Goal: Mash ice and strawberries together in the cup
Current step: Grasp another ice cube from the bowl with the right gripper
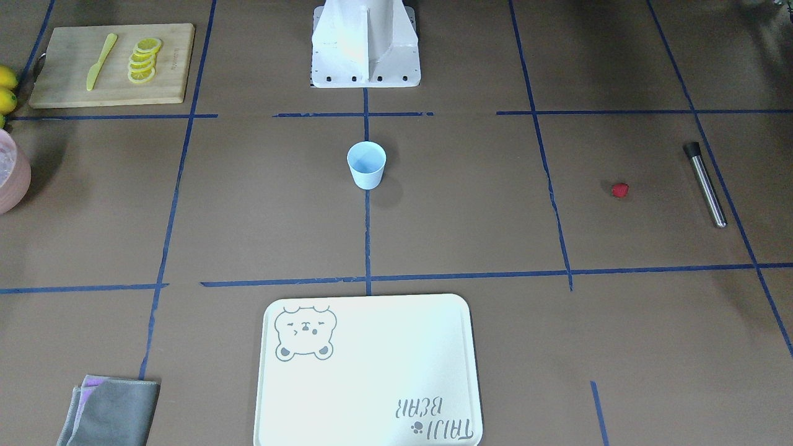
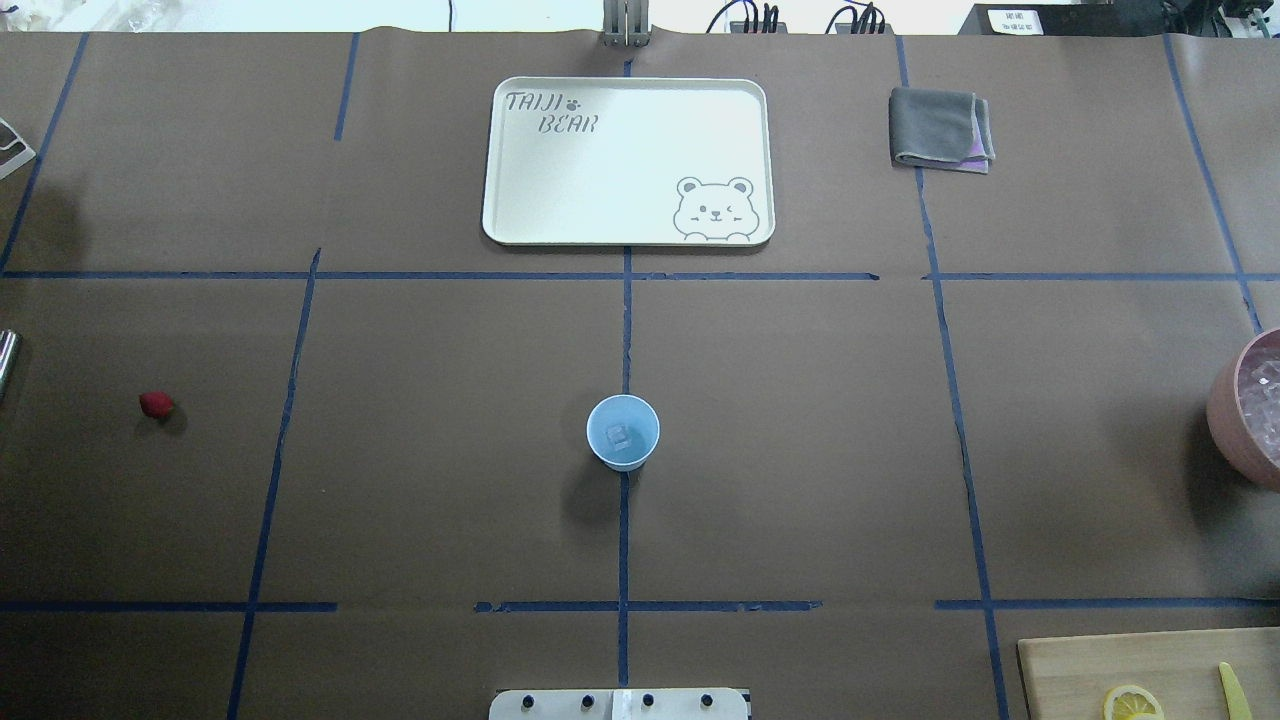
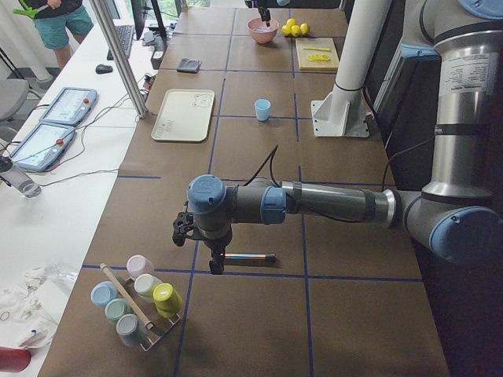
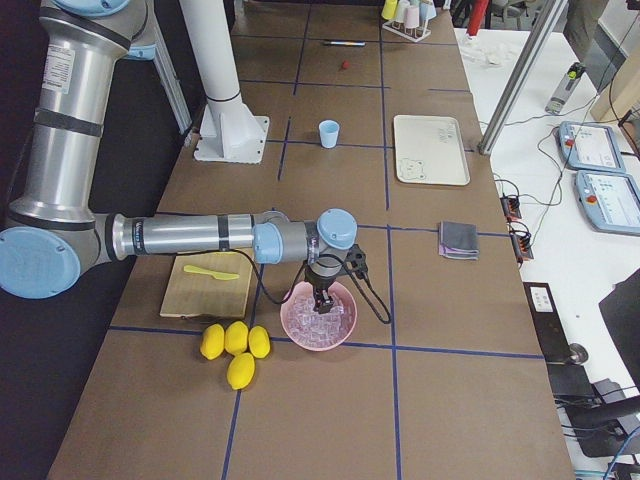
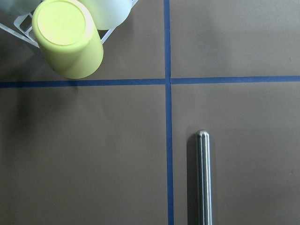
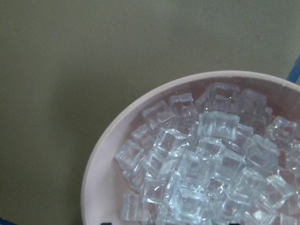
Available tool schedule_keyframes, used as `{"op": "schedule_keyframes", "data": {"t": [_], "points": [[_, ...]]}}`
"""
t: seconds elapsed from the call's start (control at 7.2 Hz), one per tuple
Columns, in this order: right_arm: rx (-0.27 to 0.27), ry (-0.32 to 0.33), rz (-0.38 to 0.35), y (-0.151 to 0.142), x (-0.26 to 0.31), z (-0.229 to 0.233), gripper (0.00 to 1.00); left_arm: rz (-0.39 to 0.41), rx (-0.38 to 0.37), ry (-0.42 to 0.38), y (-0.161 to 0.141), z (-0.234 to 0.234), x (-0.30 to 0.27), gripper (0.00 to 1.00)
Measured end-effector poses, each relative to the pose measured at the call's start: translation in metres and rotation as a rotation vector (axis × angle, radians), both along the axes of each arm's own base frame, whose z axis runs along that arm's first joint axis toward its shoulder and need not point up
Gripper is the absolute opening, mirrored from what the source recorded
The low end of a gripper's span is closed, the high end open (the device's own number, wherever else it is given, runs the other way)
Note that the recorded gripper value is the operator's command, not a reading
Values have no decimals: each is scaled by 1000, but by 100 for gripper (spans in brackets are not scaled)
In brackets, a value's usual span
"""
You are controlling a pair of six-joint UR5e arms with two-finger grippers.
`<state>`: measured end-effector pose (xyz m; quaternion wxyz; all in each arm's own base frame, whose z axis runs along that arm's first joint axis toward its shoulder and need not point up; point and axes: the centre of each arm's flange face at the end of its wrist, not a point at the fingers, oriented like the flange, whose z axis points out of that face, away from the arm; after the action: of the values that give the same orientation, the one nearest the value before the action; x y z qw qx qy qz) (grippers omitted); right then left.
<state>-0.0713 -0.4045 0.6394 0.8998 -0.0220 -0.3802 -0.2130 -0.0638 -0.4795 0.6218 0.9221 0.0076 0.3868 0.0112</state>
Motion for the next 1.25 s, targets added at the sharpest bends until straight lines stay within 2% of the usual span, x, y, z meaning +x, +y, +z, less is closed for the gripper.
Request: {"op": "schedule_keyframes", "data": {"t": [0.83, 1.11, 1.25], "points": [[-13, 3, -19, -15, -11, 13, 77, 0, 1, 0, 0, -1, 0, 100], [-15, 4, -17, -17, -11, 13, 67, 0, 1, 1, 0, -1, 0, 100], [-15, 3, -17, -17, -11, 13, 66, 0, 1, 1, 0, 0, 0, 100]]}}
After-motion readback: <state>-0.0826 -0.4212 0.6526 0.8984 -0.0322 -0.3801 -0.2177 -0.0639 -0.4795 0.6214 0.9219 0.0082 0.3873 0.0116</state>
